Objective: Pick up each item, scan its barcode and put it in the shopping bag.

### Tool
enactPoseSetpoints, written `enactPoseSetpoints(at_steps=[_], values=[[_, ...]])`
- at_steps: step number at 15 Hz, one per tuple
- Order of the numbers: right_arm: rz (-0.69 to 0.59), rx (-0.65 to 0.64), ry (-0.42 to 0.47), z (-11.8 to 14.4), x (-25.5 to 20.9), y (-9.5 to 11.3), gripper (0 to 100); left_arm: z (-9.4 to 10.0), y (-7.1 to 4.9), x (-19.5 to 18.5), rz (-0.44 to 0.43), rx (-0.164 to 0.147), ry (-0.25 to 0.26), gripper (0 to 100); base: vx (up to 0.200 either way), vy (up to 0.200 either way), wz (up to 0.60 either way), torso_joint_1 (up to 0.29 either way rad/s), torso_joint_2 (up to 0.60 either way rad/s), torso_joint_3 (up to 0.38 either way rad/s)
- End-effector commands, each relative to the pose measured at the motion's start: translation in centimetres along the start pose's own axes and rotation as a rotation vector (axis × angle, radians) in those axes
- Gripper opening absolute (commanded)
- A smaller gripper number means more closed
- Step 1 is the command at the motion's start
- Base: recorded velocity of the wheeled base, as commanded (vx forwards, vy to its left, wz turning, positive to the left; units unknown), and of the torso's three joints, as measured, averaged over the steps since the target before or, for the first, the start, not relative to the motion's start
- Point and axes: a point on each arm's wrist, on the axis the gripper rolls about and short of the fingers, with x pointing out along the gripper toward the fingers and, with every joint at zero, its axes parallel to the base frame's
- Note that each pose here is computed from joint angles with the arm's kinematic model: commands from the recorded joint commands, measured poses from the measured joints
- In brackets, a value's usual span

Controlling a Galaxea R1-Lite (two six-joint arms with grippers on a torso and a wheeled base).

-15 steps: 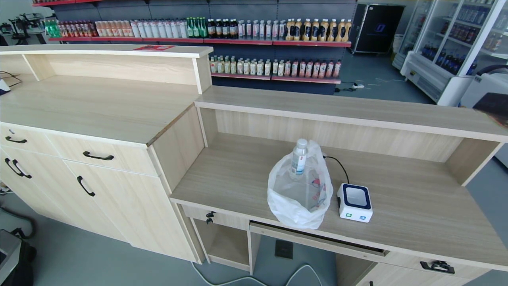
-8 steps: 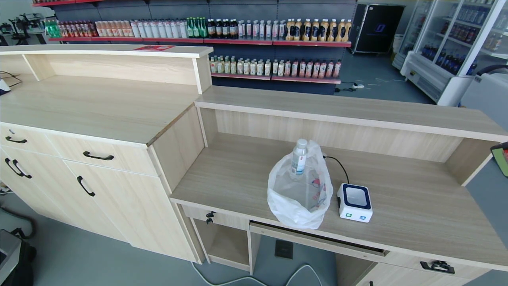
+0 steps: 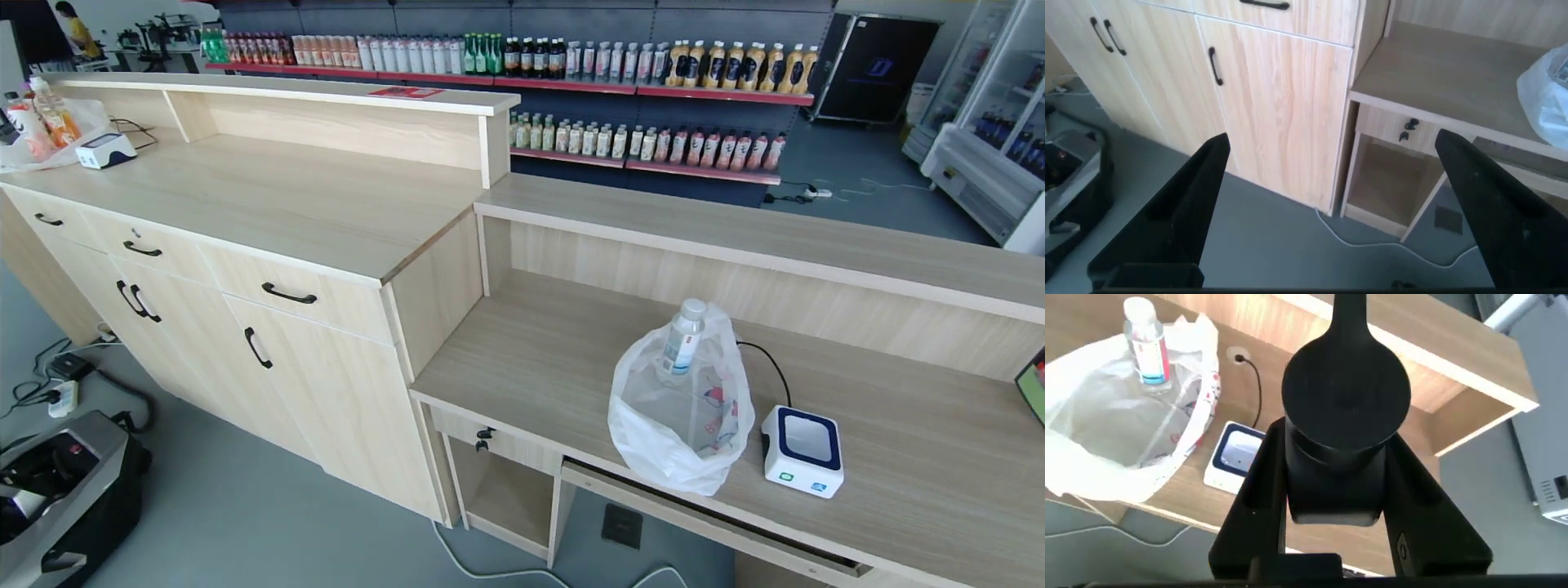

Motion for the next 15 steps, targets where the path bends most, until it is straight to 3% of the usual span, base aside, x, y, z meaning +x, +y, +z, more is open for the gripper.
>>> enactPoseSetpoints(at_steps=[1, 4, 5, 7, 10, 15], values=[[0.040, 0.233, 0.034, 0.7, 2.9, -0.1, 0, 0.0, 0.0, 0.0, 0.001, 0.000, -0.001, 100, 0.000, 0.000, 0.60, -0.012, 0.00, -0.002], [0.010, 0.522, 0.167, -0.9, 6.7, -0.3, 0, 0.0, 0.0, 0.0, 0.001, 0.000, -0.001, 100, 0.000, 0.000, 0.00, 0.000, 0.00, 0.000], [0.003, 0.555, 0.193, -1.3, 7.3, -0.4, 0, 0.0, 0.0, 0.0, 0.001, 0.000, -0.001, 100, 0.000, 0.000, 0.00, 0.000, 0.00, 0.000], [0.062, 0.711, 0.269, -3.1, 9.4, -1.3, 0, 0.0, 0.0, 0.0, 0.001, 0.000, -0.001, 100, 0.000, 0.000, 0.00, 0.000, 0.00, 0.000], [0.145, 0.785, 0.320, -5.2, 10.6, -3.1, 0, 0.0, 0.0, 0.0, 0.001, 0.000, -0.001, 100, 0.000, 0.000, 0.00, 0.000, 0.00, 0.000], [0.112, 0.850, 0.398, -8.3, 12.4, -5.1, 0, 0.0, 0.0, 0.0, 0.001, 0.000, -0.001, 100, 0.000, 0.000, 0.00, 0.000, 0.00, 0.000]])
